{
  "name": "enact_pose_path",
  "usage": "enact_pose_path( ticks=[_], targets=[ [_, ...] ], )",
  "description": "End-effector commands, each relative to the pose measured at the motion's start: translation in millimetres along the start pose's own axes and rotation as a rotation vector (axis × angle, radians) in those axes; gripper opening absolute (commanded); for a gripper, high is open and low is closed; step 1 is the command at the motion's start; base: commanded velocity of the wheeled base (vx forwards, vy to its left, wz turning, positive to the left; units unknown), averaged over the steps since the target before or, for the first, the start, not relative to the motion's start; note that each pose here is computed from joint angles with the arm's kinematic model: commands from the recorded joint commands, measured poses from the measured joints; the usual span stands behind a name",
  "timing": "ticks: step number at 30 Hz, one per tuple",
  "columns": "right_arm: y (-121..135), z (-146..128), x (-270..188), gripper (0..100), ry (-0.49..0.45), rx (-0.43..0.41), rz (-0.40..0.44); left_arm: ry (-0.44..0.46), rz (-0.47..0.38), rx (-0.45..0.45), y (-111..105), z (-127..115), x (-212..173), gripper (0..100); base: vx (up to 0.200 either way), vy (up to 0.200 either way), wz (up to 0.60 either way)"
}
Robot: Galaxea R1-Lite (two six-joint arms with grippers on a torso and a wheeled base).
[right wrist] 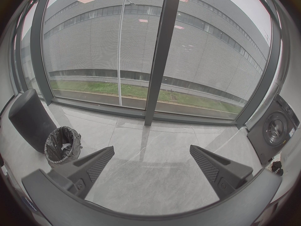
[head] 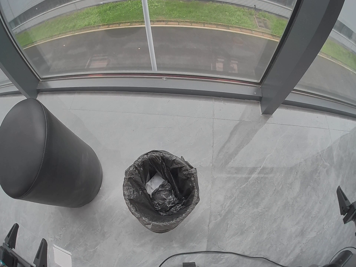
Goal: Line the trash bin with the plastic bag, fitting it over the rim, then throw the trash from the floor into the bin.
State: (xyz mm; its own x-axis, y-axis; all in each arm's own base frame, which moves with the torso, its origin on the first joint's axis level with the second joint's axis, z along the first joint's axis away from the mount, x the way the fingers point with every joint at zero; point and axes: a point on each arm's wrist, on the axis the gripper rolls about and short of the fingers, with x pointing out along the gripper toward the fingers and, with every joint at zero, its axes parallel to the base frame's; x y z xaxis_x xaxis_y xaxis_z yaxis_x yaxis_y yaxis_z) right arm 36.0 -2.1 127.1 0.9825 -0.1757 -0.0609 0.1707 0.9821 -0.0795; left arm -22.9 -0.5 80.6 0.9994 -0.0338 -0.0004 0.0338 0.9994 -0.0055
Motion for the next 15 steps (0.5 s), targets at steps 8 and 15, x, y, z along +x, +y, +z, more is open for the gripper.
enact_pose_path(
  ticks=[8, 15],
  targets=[
    [-11, -23, -40, 100, -0.144, 0.056, -0.129, 0.001, 0.0, -0.001, 0, -5, 0, 100, 0.0, 0.0, 0.0],
    [-12, -36, -51, 100, -0.166, 0.067, -0.136, 0.003, 0.0, -0.001, 0, -5, 0, 100, 0.0, 0.0, 0.0]
  ],
)
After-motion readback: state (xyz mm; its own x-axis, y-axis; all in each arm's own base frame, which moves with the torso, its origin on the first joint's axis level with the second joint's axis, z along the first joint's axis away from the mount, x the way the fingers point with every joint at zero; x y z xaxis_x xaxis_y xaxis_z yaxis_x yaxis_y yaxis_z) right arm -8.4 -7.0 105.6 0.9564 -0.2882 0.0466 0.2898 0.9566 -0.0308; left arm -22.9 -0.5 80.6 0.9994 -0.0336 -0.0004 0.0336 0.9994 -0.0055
